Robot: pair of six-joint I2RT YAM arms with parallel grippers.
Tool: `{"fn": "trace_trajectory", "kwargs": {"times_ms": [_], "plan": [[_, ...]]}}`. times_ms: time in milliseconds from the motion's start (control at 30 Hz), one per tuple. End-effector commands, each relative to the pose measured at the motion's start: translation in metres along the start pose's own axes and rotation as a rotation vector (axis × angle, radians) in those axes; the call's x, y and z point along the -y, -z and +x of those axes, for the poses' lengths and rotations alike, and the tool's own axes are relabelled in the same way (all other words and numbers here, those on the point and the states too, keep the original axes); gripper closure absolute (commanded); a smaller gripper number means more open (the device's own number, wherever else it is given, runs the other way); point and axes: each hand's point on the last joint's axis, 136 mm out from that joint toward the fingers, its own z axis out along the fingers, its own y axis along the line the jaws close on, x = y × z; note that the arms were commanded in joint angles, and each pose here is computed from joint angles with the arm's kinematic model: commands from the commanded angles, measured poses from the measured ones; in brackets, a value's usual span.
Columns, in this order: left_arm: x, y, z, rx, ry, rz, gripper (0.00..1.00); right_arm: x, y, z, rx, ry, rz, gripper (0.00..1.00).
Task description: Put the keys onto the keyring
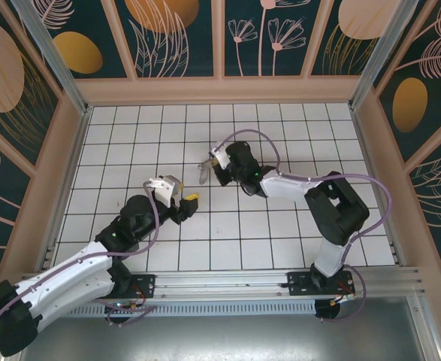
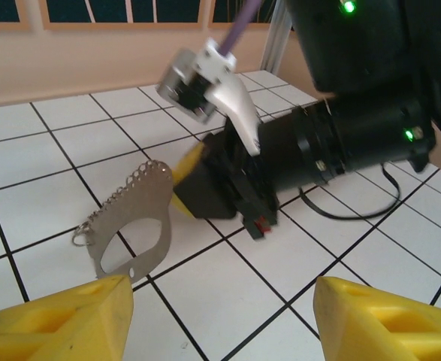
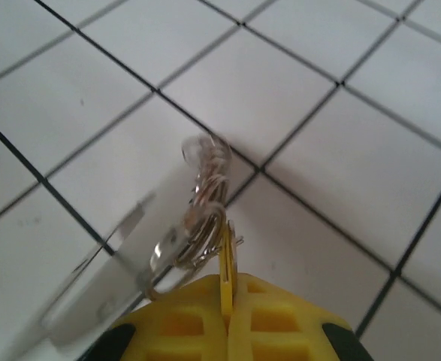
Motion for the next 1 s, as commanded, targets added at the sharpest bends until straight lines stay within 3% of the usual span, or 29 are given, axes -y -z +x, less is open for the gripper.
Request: {"fn": "trace_trajectory", "kwargs": {"times_ms": [0,133,300,400,433,567,600,667,800,967], "plan": [[0.015,-0.004,-0.026,0.071,0.02,0.066,0.35,-0.005,0.01,0.007,0.042,-0.083,0.0,1.0],[0.015,-0.008,-0.024,0.062,0.028,0.066,0.33,-0.007,0.017,0.03,0.03,-0.144,0.002,0.99],[0.009,-0.016,-0.027,0.058,0.049,0.027,0.28,-0.006,0.03,0.05,0.042,-0.195,0.029,0.82],[0.001,-0.027,-0.021,0.016,0.055,-0.022,0.02,-0.002,0.046,0.049,0.079,-0.202,0.056,0.74],[-0.002,-0.031,-0.019,-0.003,0.052,-0.04,0.02,0.0,0.052,0.046,0.099,-0.201,0.066,0.7],[-0.017,-0.044,-0.017,-0.036,0.025,-0.133,0.01,0.013,0.08,0.029,0.177,-0.178,0.132,0.46],[-0.022,-0.046,-0.019,-0.024,0.018,-0.157,0.01,0.016,0.086,0.024,0.198,-0.169,0.148,0.34],[-0.037,-0.046,-0.025,0.016,0.023,-0.221,0.01,0.021,0.099,0.015,0.246,-0.154,0.171,0.01],[-0.087,-0.031,-0.035,0.114,0.084,-0.447,0.01,0.042,0.124,0.001,0.342,-0.184,0.185,0.01],[-0.143,-0.021,-0.031,0.103,0.091,-0.632,0.01,0.1,0.154,0.003,0.455,-0.265,0.294,0.01]]}}
